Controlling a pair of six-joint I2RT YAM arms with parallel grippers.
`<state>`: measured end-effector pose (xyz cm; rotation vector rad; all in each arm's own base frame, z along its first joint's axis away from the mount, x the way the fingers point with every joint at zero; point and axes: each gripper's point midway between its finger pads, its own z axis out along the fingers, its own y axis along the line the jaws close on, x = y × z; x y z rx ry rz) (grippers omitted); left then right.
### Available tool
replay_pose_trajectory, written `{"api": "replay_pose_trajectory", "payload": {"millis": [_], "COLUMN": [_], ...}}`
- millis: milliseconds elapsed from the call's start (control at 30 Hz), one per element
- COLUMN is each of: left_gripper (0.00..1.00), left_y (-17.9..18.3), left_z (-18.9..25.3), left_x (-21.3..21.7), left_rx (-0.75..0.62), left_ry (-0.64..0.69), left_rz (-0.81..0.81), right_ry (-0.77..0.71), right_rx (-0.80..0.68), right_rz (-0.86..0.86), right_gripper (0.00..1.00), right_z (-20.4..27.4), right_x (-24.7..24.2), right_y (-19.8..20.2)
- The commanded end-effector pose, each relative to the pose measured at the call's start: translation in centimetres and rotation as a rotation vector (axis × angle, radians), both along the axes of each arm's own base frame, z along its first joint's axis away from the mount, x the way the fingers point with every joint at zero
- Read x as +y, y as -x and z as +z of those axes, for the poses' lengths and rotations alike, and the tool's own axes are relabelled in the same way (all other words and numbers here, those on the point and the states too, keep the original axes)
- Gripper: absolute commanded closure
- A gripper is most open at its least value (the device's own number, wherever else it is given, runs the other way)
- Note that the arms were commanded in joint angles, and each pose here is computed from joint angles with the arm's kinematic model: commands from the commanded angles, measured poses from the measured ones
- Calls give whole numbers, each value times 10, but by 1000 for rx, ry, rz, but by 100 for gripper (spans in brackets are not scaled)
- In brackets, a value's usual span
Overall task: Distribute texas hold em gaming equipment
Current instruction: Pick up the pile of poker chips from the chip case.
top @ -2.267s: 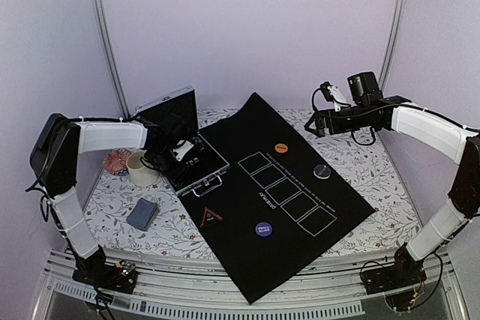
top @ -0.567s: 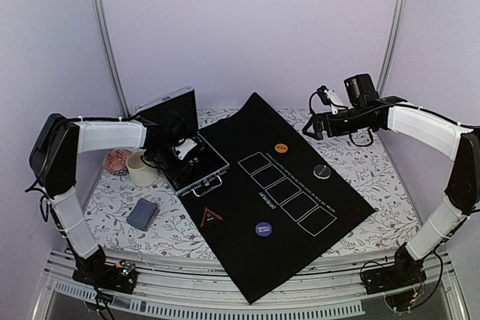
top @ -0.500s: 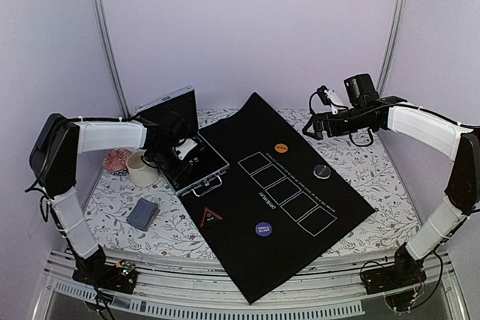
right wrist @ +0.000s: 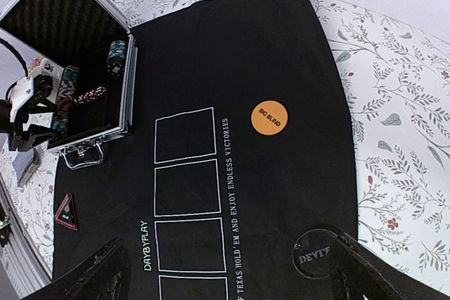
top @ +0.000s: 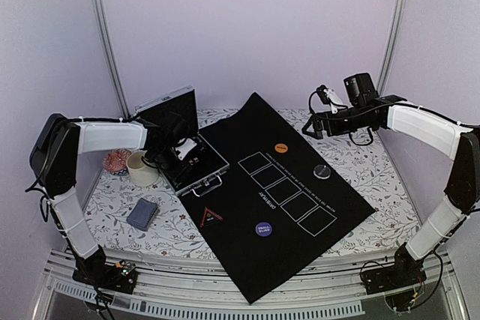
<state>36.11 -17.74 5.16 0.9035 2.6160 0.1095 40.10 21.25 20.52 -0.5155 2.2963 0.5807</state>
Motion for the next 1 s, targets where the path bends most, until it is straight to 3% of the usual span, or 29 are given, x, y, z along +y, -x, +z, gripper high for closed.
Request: {"api": "replay_pose_trajectory", "payload": {"millis": [0, 533, 967], "left_gripper": [42, 47, 46], "left_y": [11, 19, 28], "left_z": [-17, -38, -45], "left_x": [2, 21, 37], "left_rx": [58, 135, 205], "left_ry": [-29, -66, -62], "left_rz": [-17, 36, 93], "right_ry": [-2, 4, 5], "right_rx": [-3, -4, 0], "right_rz": [12, 16, 19], "right_gripper": [1, 1, 1], "right_z": [4, 4, 3], "right_x": [2, 2, 2], "right_y": [-3, -3, -2]}}
